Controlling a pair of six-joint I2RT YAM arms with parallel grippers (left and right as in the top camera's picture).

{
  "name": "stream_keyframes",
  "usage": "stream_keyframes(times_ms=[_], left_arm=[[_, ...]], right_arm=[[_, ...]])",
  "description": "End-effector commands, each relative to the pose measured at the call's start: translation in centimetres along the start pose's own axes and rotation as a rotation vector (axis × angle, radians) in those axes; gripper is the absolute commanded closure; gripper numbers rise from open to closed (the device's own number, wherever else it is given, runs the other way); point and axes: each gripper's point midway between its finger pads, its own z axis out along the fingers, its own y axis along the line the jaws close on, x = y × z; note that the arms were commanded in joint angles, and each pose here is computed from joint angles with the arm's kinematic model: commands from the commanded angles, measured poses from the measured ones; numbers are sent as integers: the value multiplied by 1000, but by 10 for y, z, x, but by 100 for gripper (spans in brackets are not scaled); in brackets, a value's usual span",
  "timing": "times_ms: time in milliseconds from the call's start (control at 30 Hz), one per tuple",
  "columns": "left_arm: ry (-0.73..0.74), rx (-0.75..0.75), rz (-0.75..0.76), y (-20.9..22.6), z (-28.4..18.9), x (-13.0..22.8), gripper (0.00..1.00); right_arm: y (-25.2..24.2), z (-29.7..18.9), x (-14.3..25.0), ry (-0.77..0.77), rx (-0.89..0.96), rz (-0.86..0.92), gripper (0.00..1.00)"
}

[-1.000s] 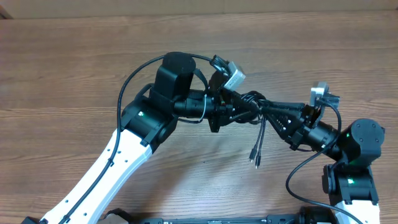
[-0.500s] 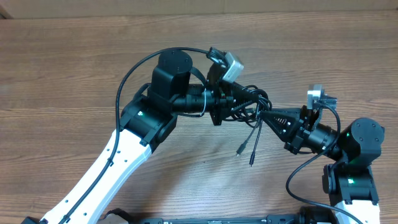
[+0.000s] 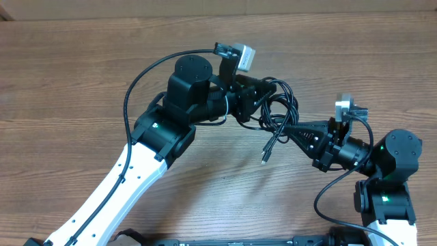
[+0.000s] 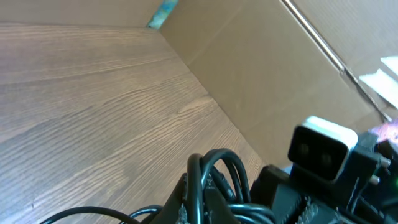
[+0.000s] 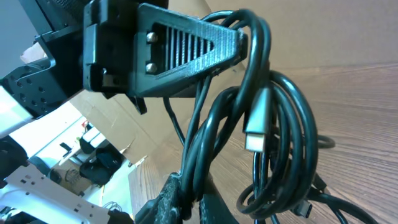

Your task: Untangle cables

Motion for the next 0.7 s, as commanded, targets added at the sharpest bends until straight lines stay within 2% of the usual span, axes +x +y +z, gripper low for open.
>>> stream_keyframes(times_ms=[0,200,367,467,533,567,600,633,667], left_arm=[[-164,-111,-125,16,-11,-35,96],[-309,-140,-360,25,-18,-59,96],[-329,-119,-352,20,-19,-64,95],[-297,-108,-256,15,-17,-61,96],[-227,-59,-88,3,-13,-52,96],[-172,-5,45,-9,-11,-43,96],[-139,31,115,-16,-10,-37,96],[-59,146,271,-34,-11,-19,96],[-15,229,348,-47,-13,-8,96]], right_arm=[[19,-2,4,45,-84,-20,96],[18,-2,5,44,-79,-14,96],[15,-1,3,35,-63,-14,96],[11,-1,0,20,-39,-13,96],[1,-1,-5,-13,17,0,96],[-4,-1,-8,-32,45,19,95],[-6,-1,-10,-39,58,27,91],[-12,-2,-14,-65,95,50,54],[-15,-2,-15,-73,109,51,24]])
